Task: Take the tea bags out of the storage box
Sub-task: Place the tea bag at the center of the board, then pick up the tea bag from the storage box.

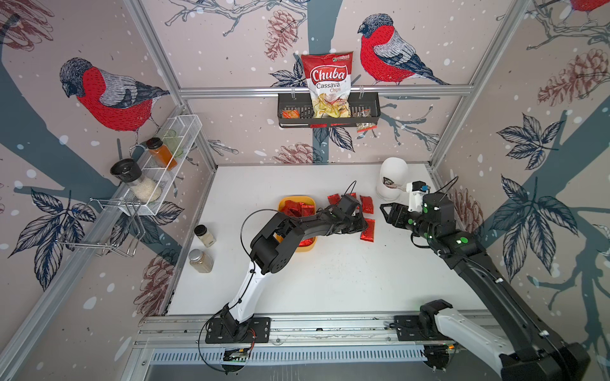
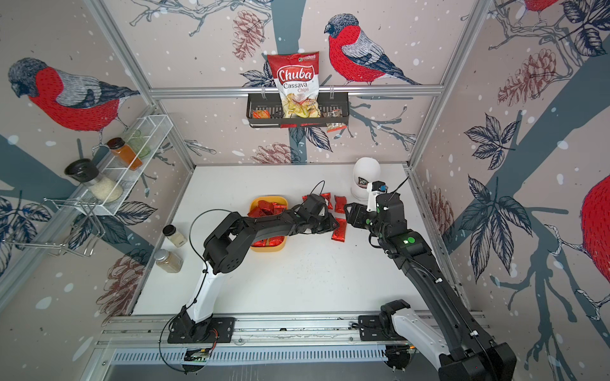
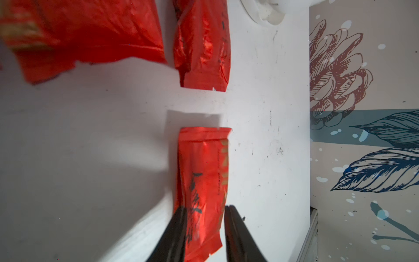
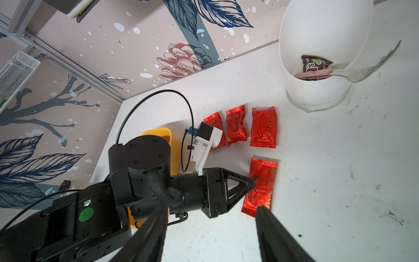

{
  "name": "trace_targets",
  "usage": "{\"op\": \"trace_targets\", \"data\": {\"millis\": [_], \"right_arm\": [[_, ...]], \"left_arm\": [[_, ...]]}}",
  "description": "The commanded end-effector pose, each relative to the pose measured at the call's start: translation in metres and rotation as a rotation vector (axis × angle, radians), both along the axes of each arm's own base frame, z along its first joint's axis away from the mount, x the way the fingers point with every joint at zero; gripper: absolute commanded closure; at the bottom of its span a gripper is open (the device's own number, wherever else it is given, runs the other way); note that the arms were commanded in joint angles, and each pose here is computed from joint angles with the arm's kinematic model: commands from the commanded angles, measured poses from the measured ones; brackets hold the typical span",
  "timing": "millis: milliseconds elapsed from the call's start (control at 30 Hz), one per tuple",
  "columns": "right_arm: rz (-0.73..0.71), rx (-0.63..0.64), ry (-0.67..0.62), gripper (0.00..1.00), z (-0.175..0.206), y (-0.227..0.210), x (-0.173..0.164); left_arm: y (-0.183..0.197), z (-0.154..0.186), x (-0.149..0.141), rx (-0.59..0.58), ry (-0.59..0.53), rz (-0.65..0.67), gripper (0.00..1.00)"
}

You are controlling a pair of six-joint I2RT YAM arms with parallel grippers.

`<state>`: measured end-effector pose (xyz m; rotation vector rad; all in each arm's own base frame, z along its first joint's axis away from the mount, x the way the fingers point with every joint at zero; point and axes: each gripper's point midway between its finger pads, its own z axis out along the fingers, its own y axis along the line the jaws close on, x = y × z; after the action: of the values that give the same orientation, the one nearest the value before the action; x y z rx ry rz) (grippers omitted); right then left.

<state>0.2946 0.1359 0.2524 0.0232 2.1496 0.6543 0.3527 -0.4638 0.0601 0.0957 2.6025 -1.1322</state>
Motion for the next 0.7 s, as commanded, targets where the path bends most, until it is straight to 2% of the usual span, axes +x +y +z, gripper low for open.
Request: {"op": "trace_targets", "data": {"millis": [0, 167, 300, 467, 667], "right_arm": [[0.016, 0.013, -0.01, 0.31, 0.003, 0.004, 0.002], [0.041, 0.044, -0.012, 0.29, 0.006, 0.018, 0.006], [0.09, 0.037, -0.004, 0.29, 0.003, 0.046, 0.007], [0.17, 0.034, 0.023, 0.3, -0.01, 0.091, 0.009], [0.259, 0.024, 0.07, 0.31, -0.029, 0.138, 0.014]], "left_arm": [[0.001, 0.033, 0.005, -0.02, -0.094, -0.005, 0.62], [0.029, 0.076, 0.003, 0.024, -0.191, 0.014, 0.62], [0.076, 0.1, 0.005, 0.051, -0.236, 0.069, 0.62], [0.156, 0.1, 0.008, 0.123, -0.253, 0.167, 0.62], [0.224, 0.083, 0.011, 0.175, -0.236, 0.243, 0.54]]}}
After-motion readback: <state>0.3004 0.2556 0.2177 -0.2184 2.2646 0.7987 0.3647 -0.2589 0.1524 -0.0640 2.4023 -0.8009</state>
